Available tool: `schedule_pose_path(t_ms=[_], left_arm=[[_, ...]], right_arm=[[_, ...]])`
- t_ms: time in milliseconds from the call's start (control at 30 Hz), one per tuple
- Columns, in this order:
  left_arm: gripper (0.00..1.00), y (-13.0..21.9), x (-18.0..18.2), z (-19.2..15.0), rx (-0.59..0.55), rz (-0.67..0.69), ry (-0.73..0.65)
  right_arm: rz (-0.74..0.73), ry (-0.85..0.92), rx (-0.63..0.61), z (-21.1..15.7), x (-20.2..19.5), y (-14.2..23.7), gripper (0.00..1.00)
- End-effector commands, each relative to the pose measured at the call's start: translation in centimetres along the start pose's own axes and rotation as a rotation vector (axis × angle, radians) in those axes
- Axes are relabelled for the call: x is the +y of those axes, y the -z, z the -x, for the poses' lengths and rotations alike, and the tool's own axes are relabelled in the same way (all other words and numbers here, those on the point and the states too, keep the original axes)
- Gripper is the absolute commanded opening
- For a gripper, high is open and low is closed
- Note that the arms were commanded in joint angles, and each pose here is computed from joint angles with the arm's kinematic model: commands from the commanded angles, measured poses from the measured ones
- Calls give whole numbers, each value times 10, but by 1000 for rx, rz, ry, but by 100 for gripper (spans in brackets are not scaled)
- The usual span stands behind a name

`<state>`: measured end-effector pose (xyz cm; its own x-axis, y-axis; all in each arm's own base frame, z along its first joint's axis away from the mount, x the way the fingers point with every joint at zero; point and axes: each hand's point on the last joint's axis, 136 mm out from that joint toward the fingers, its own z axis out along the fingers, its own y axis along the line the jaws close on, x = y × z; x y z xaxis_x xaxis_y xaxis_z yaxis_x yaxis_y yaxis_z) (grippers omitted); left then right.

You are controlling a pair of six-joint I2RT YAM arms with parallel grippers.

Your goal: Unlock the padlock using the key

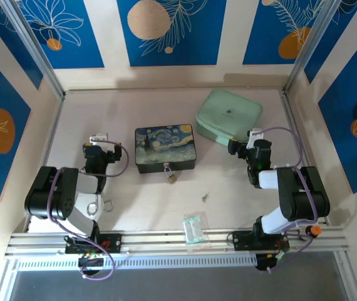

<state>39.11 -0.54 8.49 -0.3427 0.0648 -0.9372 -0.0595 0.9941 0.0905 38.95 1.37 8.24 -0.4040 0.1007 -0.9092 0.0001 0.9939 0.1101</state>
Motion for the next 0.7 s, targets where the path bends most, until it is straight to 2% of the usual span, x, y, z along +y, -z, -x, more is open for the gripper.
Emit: schedule_pose_path(t_ms=[0,667], left_arm=[[100,0,-5,10,-30,-25,-19],[100,0,-5,10,-30,-27,-21]], right_arm=[[-12,11,-52,15,0,-2,99],[-6,8,-51,15,0,-2,99]])
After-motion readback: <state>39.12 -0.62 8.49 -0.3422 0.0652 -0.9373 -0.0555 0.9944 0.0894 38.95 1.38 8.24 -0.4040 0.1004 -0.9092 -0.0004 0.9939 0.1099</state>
